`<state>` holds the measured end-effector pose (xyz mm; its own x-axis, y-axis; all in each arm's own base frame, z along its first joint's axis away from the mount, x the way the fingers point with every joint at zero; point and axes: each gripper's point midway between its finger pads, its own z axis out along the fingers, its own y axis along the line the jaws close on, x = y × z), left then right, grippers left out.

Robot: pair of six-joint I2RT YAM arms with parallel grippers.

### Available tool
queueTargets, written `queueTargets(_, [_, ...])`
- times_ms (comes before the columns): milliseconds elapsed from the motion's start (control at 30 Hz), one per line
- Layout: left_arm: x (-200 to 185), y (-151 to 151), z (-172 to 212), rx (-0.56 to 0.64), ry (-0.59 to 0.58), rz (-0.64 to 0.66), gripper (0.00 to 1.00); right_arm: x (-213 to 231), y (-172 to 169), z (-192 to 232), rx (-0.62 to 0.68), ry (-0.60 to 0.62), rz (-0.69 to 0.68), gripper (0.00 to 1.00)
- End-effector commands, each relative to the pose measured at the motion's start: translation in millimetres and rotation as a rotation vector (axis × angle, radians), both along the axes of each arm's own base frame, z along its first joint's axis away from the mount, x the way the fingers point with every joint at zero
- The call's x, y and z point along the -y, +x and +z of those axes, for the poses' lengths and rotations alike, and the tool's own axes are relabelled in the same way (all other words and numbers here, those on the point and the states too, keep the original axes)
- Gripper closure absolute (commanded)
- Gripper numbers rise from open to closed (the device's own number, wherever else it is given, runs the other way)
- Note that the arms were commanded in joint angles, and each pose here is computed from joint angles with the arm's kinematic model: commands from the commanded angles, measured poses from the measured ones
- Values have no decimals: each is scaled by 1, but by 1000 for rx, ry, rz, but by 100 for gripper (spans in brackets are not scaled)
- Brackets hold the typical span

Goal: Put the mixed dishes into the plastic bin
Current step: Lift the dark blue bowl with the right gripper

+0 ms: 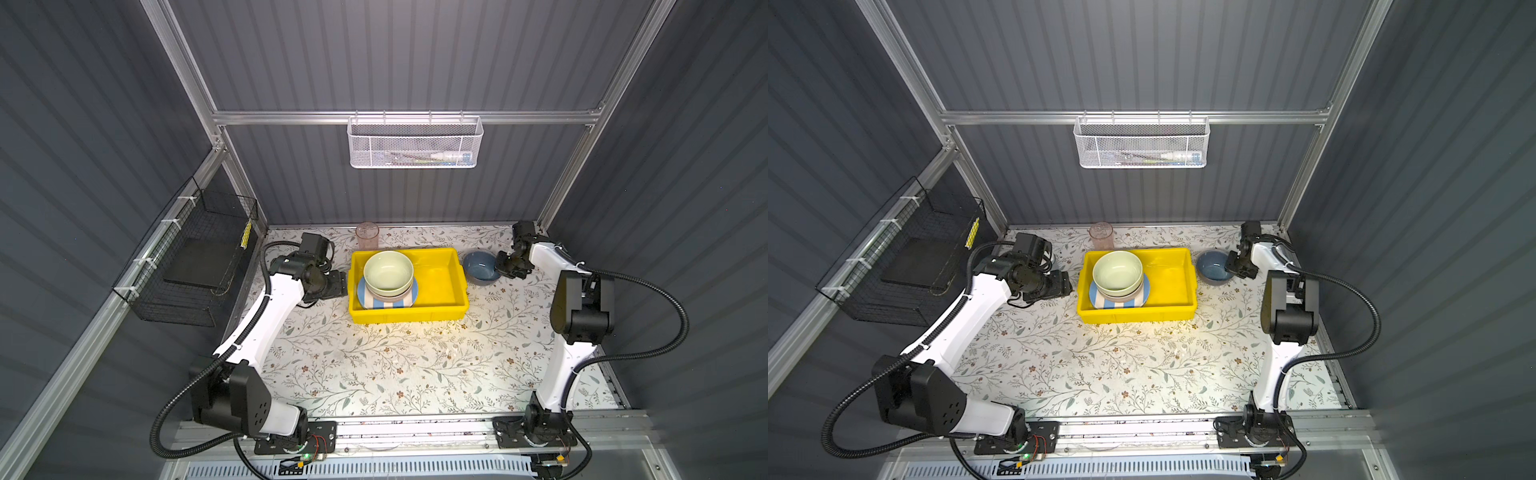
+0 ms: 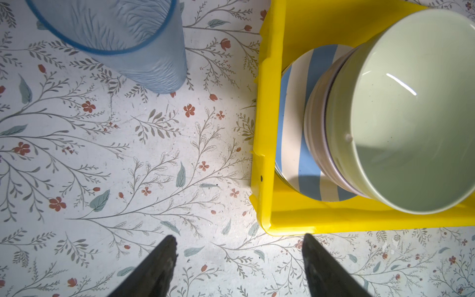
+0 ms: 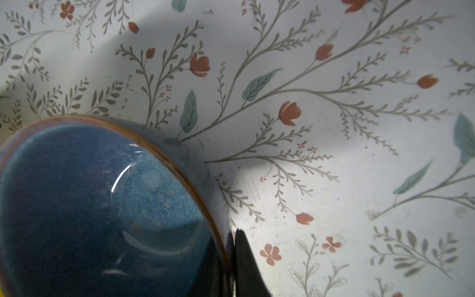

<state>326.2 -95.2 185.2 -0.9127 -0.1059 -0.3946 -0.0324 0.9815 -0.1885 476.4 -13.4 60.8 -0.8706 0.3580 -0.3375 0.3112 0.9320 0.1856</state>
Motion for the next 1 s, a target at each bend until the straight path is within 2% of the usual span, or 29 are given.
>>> queueTargets(0, [-10, -11, 1, -6, 29, 1, 19, -4, 0, 22, 27, 9, 23, 94])
queueTargets(200, [-14, -14, 1, -1, 41, 0, 16, -5, -4, 64, 87, 5, 43, 100])
queueTargets(600, [-17, -14, 4, 19, 51, -5, 11, -5, -8, 167, 234, -64, 67, 100])
queueTargets(800, [-17, -14, 8, 31, 47, -9, 11, -40, -9, 205, 286, -102, 180, 100])
queueTargets(967, [-18, -14, 8, 35, 52, -13, 11, -93, -9, 229, 311, -101, 319, 100])
